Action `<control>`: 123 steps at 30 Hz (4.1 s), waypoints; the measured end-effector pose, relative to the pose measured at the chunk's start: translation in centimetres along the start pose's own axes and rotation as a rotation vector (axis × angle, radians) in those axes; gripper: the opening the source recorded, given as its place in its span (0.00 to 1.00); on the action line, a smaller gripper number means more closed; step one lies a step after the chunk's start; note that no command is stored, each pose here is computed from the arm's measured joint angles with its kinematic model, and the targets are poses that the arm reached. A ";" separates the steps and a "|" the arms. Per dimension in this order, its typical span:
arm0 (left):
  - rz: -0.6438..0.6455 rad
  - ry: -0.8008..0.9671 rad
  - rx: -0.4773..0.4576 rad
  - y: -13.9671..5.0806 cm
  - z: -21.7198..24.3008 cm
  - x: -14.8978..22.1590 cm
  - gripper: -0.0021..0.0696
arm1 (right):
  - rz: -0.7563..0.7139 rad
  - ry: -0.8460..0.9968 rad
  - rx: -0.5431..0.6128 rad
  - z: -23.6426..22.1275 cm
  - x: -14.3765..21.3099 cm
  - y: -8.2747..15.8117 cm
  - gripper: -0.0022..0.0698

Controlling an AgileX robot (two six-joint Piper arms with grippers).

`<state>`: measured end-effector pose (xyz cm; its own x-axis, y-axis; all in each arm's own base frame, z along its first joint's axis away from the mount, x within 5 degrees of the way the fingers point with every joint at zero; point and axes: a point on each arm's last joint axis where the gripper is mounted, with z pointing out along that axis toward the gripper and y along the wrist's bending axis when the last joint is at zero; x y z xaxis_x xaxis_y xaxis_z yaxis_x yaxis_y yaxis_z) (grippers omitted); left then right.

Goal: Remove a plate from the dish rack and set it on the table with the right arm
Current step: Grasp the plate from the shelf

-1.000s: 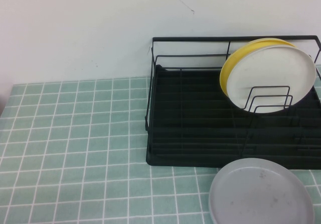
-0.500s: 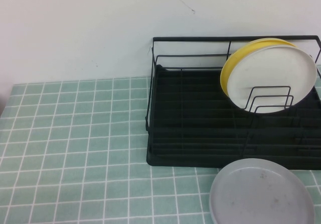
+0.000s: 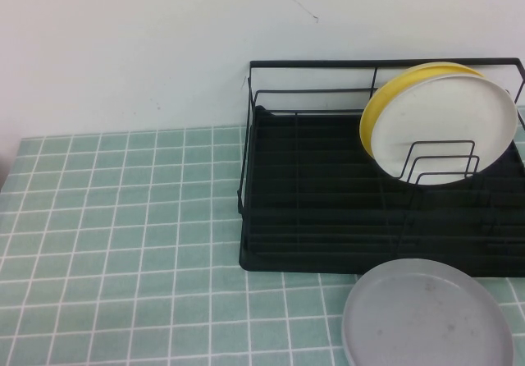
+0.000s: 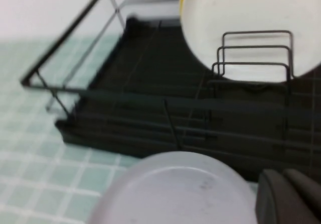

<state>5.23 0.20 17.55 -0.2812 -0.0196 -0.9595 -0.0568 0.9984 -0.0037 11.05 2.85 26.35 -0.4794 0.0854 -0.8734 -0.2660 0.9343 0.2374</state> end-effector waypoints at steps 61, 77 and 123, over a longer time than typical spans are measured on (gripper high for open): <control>0.000 0.000 0.000 0.0 0.0 0.0 0.02 | -0.869 0.211 -0.174 23.1 -14.3 -9.4 0.49; 0.000 0.000 0.000 0.0 0.0 0.0 0.02 | -0.895 0.217 -0.121 25.2 -13.0 -10.9 0.49; 0.000 0.000 0.000 0.0 0.0 0.0 0.02 | -0.935 0.035 -0.060 21.0 -17.6 -8.6 0.10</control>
<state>5.23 0.20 17.55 -0.2812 -0.0196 -0.9595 -0.0568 0.9984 -0.0037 39.30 0.61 30.79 -0.0733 -0.7027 -0.7077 -0.5982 0.5988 -0.5325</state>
